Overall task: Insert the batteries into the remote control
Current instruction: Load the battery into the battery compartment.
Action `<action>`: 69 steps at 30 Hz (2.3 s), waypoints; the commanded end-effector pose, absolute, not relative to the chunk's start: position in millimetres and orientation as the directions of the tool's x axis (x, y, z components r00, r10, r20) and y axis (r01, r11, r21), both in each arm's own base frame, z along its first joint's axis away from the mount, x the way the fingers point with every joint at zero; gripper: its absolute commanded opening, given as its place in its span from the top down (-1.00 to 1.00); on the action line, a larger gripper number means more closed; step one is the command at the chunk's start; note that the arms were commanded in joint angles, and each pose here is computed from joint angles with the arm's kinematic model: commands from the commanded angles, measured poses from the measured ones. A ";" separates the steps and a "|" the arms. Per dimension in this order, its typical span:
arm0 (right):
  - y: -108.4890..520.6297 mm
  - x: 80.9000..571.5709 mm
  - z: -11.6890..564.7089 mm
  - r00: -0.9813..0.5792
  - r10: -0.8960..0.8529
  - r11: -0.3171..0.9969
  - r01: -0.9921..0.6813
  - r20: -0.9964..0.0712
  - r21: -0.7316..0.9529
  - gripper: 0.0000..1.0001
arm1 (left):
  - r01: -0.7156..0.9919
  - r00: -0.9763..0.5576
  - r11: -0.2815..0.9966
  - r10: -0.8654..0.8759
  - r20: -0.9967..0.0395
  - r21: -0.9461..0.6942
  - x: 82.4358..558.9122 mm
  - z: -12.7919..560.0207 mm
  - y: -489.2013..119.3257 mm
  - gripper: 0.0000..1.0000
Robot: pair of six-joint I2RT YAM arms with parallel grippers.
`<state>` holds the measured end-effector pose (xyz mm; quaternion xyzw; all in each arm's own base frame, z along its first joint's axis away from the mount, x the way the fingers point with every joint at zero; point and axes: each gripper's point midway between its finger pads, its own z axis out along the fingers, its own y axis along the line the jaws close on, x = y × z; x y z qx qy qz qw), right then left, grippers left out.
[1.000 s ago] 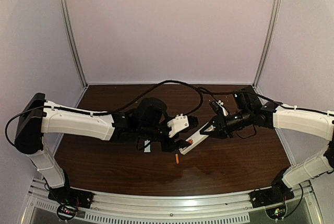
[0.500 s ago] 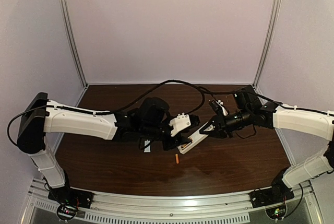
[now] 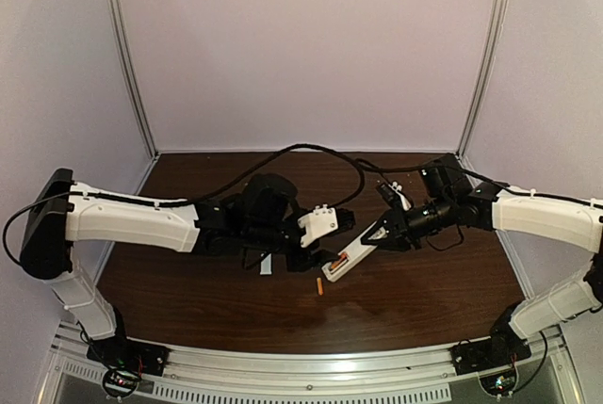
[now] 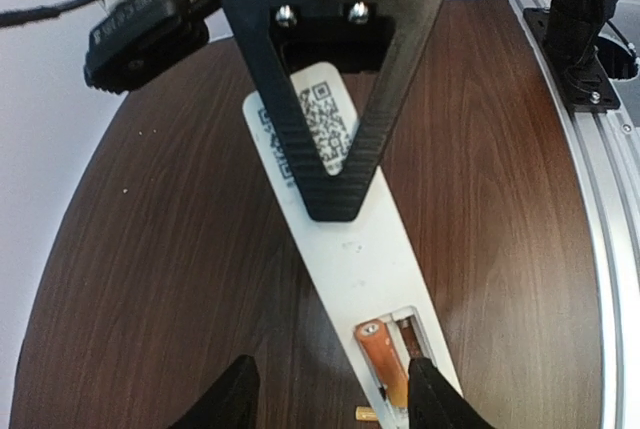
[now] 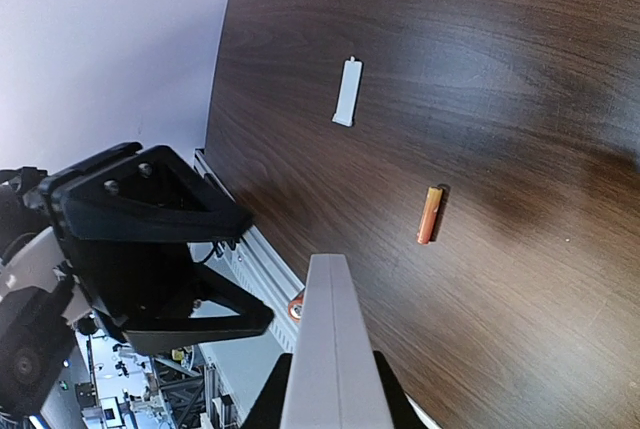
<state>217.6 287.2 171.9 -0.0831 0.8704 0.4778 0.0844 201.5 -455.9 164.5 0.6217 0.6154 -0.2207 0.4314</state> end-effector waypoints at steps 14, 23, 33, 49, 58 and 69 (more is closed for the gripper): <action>292.6 195.0 178.1 -0.936 -0.274 0.516 -0.338 -0.222 0.787 1.00 | 0.851 0.520 -0.212 0.459 -0.720 0.480 122.2 208.0 -423.1 0.33; 305.5 188.8 182.8 -0.919 -0.329 0.497 -0.364 -0.217 0.787 1.00 | 0.819 0.571 -0.263 0.474 -0.670 0.511 120.7 200.5 -440.1 0.48; 316.0 179.9 187.0 -0.904 -0.366 0.479 -0.385 -0.220 0.789 1.00 | 0.815 0.576 -0.286 0.494 -0.651 0.504 123.8 189.0 -446.8 0.54; 324.4 171.0 187.5 -0.893 -0.391 0.468 -0.401 -0.222 0.787 1.00 | 0.817 0.574 -0.306 0.513 -0.638 0.489 125.7 178.5 -451.9 0.67; 325.0 170.0 186.4 -0.893 -0.393 0.467 -0.398 -0.218 0.789 1.00 | 0.815 0.578 -0.326 0.508 -0.638 0.478 122.6 175.2 -451.6 0.70; 325.6 170.0 185.9 -0.892 -0.395 0.464 -0.399 -0.219 0.791 1.00 | 0.817 0.576 -0.345 0.519 -0.632 0.462 121.3 167.0 -451.5 0.70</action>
